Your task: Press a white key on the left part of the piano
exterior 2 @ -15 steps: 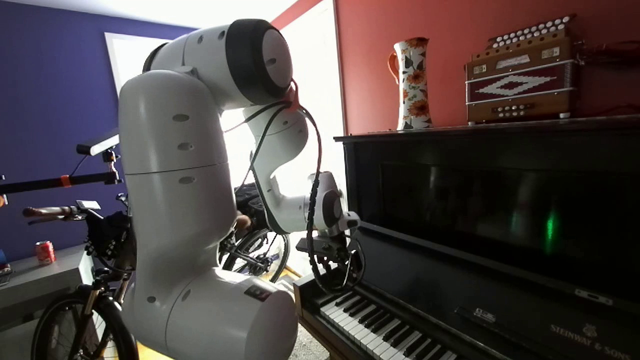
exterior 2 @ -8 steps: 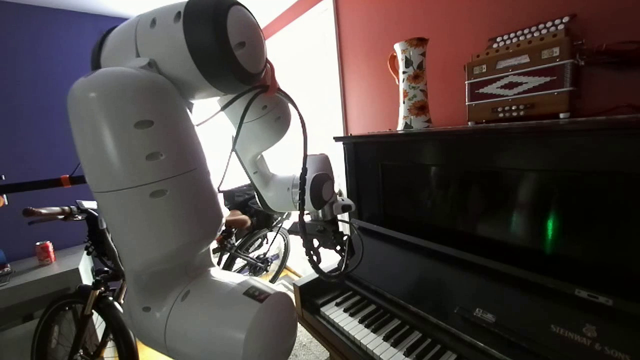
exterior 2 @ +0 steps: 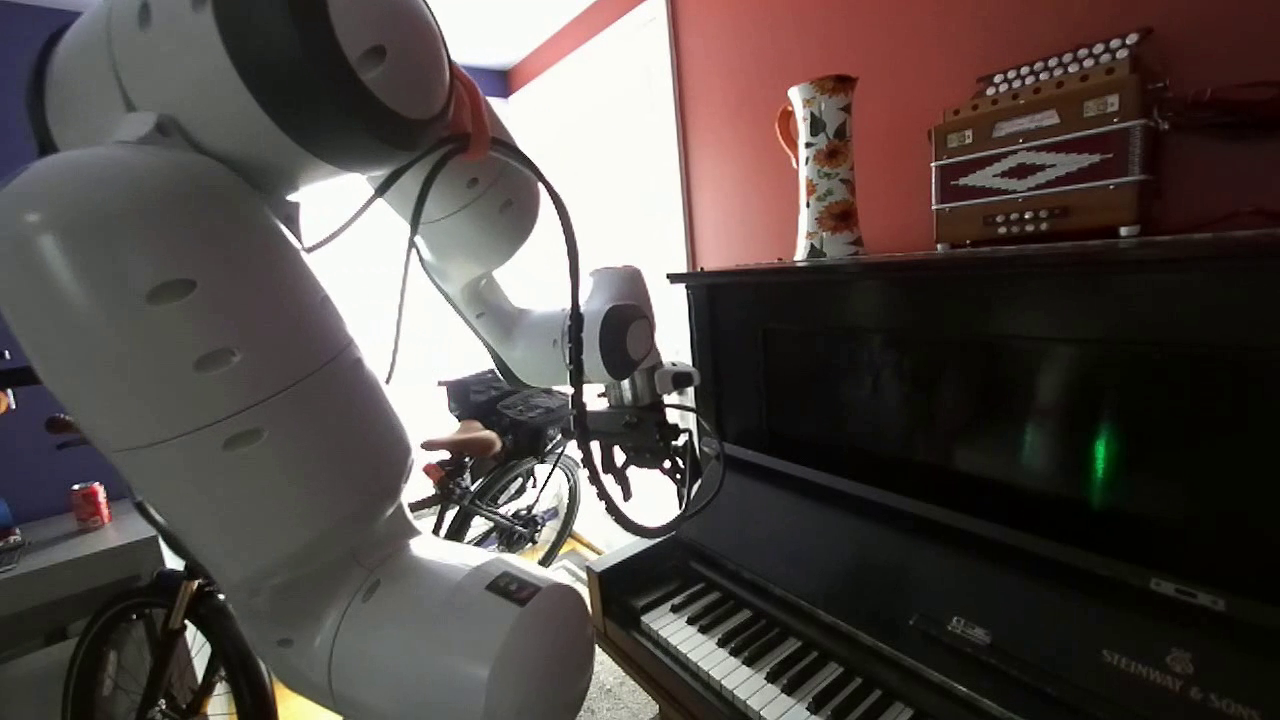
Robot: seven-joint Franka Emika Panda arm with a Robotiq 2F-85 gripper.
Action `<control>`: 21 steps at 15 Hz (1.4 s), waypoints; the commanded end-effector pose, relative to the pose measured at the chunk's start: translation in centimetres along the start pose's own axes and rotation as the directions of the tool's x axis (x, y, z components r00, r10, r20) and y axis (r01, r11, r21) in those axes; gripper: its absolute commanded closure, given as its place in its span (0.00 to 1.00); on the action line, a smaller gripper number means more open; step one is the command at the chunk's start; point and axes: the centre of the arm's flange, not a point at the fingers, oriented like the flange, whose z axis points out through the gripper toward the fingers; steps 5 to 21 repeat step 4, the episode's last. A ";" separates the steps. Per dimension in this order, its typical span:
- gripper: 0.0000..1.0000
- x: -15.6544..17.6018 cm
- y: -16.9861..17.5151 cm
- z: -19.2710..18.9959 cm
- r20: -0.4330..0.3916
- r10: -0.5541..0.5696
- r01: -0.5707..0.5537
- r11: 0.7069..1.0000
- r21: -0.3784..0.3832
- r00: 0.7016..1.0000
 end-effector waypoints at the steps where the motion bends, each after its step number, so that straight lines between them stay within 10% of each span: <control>1: 0.00 -3.0 0.2 -2.2 -0.012 -0.003 0.003 1.000 0.007 1.000; 21: 0.00 -0.8 -0.1 -1.7 -0.024 -0.003 0.003 1.000 -0.004 1.000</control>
